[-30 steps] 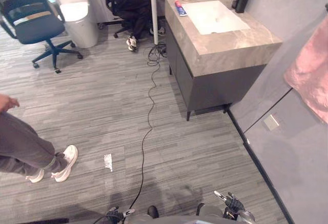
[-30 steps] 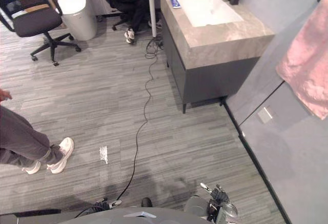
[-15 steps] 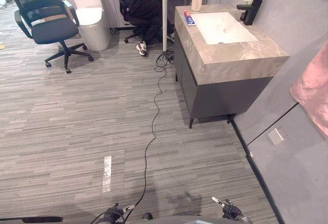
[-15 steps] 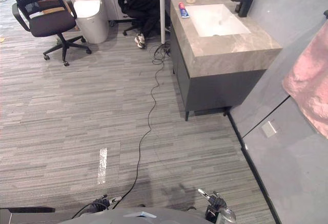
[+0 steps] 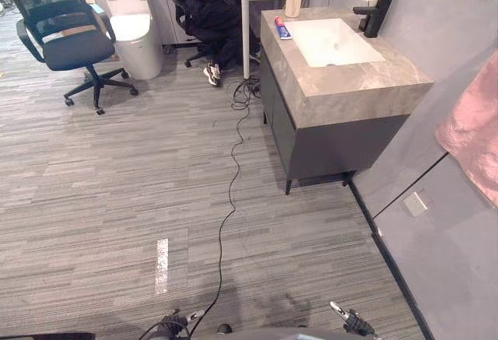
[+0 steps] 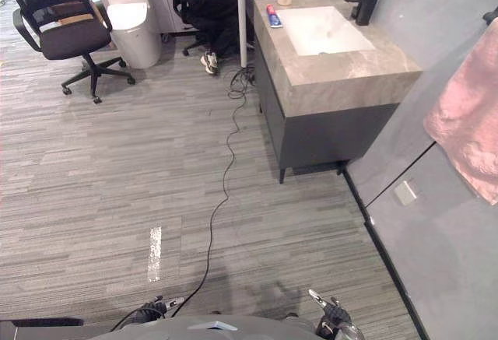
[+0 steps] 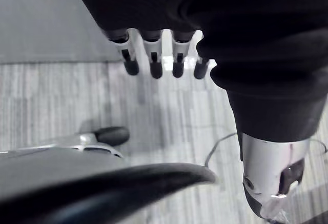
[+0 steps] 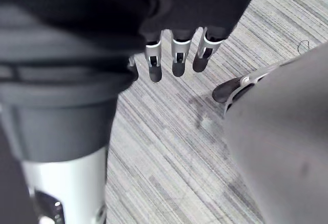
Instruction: Organize washtable
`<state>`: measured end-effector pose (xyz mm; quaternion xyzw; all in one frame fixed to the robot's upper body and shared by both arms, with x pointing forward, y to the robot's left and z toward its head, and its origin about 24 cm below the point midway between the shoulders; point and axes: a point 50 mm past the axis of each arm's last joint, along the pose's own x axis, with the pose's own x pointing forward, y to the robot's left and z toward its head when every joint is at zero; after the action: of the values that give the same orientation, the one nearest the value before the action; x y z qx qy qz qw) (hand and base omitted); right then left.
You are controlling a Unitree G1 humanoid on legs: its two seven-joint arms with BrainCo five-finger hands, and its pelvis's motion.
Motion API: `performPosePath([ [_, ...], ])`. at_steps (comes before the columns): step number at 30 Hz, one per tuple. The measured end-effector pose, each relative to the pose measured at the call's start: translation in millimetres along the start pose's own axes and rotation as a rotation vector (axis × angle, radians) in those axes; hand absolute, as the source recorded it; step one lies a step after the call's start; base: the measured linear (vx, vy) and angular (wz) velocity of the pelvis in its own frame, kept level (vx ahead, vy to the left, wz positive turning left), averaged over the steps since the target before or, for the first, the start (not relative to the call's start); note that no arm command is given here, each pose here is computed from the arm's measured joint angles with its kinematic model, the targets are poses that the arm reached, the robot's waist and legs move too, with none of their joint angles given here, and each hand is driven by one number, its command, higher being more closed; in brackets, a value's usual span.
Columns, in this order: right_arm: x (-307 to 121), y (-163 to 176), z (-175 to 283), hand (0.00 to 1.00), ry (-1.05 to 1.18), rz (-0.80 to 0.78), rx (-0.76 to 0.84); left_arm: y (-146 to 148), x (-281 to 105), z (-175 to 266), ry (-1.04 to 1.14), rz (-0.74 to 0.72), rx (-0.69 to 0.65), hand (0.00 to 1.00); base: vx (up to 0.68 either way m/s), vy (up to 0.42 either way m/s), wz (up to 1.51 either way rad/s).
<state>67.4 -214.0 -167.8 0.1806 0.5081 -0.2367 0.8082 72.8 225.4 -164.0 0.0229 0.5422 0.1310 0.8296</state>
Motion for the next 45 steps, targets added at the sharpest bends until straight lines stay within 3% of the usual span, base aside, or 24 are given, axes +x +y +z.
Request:
performPosePath([
  [1,-4,-12,-12,0.00,0.024,-0.037,0.051,4,1,7,-0.030,0.024,-0.083,0.00,-0.02,-0.163,0.72],
  [9,-3,-11,-5,0.00,-0.007,-0.046,0.099,1,0,12,-0.066,0.045,-0.226,0.00,-0.05,-0.021,0.39],
  [16,-2,-7,-1,0.00,-0.021,-0.024,0.046,5,-11,-31,0.047,0.111,-0.385,0.00,0.28,0.243,-0.41],
  [22,-4,-15,-8,0.00,0.006,-0.043,0.061,4,-8,-21,0.030,0.048,-0.187,0.00,0.47,0.247,0.23],
  [26,-4,-14,-7,0.00,0.000,-0.037,0.059,-7,0,12,-0.056,-0.014,-0.084,0.00,0.41,0.066,0.46],
  [31,-8,-24,-19,0.00,0.028,-0.076,0.108,-39,2,39,-0.128,-0.100,-0.123,0.00,0.13,-0.056,0.64],
  [36,-9,-28,-5,0.00,-0.046,-0.072,0.084,-36,-4,16,-0.086,-0.041,-0.340,0.00,0.55,-0.208,0.04],
  [42,3,0,27,0.00,-0.102,-0.012,0.132,-15,-2,23,-0.127,0.001,-0.309,0.00,0.29,-0.138,-0.60],
  [45,4,-1,30,0.00,-0.116,-0.030,0.187,-12,-2,19,-0.111,0.016,-0.301,0.00,0.06,-0.001,-0.49],
])
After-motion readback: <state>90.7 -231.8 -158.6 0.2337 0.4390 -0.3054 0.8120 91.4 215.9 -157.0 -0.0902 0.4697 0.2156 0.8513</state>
